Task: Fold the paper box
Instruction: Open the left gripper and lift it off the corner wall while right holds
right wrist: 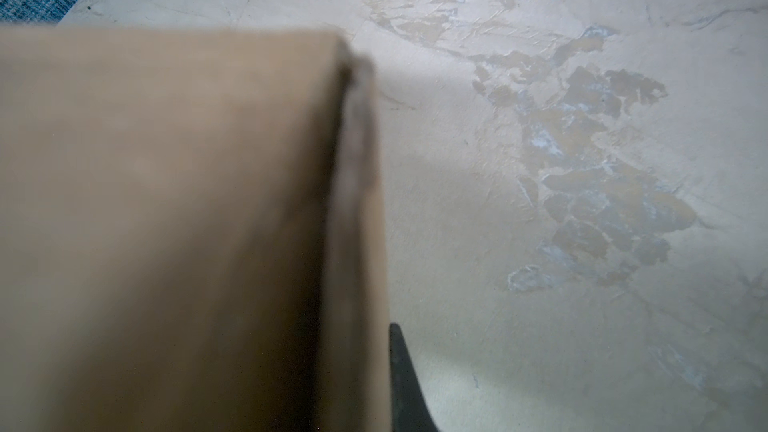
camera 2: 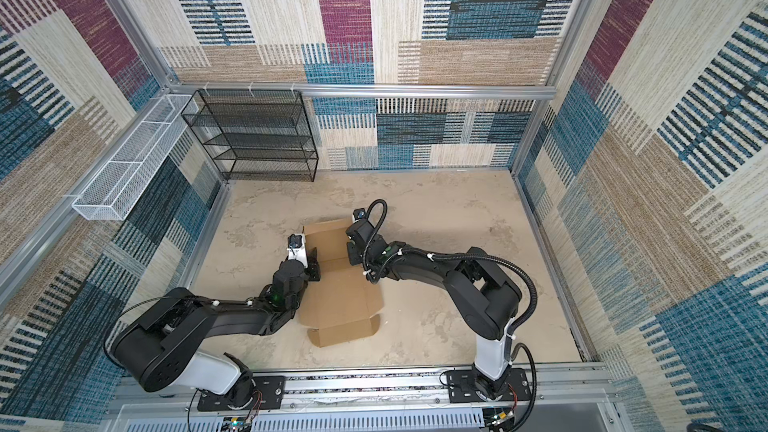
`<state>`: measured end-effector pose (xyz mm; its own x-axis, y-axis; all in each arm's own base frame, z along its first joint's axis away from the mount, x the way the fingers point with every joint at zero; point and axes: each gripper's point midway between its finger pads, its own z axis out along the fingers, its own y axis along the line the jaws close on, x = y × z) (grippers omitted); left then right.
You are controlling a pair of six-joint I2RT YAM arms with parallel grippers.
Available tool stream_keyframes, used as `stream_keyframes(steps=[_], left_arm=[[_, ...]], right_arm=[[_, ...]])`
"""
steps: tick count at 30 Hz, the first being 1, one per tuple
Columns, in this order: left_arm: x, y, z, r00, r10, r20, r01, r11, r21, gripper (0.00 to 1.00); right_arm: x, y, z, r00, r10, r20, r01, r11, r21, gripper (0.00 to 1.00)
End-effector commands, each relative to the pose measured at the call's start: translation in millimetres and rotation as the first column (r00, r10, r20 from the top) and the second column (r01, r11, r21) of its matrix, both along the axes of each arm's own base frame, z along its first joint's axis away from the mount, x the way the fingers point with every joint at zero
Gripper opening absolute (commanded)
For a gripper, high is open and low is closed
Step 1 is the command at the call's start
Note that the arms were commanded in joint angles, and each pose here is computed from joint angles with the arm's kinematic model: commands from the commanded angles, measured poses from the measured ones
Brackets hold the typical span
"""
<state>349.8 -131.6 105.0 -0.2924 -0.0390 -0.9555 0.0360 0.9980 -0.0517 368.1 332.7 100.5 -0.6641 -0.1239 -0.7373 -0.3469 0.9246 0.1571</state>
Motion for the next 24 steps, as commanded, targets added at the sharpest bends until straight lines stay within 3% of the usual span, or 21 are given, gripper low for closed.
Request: stream_keyframes(steps=[1, 9, 24], left_arm=[[-0.7, -2.6, 2.5, 1.0, -0.012, -0.007, 0.012, 1.0, -0.02, 0.44], [0.9, -5.9, 10.1, 1.0, -0.025, 0.004, 0.025, 0.999, -0.027, 0.46], [-5.6, -9.6, 30.3, 0.998, -0.06, 0.02, 0.061, 0.996, -0.072, 0.62]], right_arm=[[5.4, 5.3, 12.4, 0.999, -0.005, 0.037, 0.003, 0.999, 0.039, 0.0], [5.7, 6.3, 13.8, 0.999, -0.003, 0.038, 0.001, 0.999, 0.043, 0.0], [10.4, 11.1, 14.4, 1.0, -0.002, 0.029, 0.001, 1.0, 0.031, 0.0]])
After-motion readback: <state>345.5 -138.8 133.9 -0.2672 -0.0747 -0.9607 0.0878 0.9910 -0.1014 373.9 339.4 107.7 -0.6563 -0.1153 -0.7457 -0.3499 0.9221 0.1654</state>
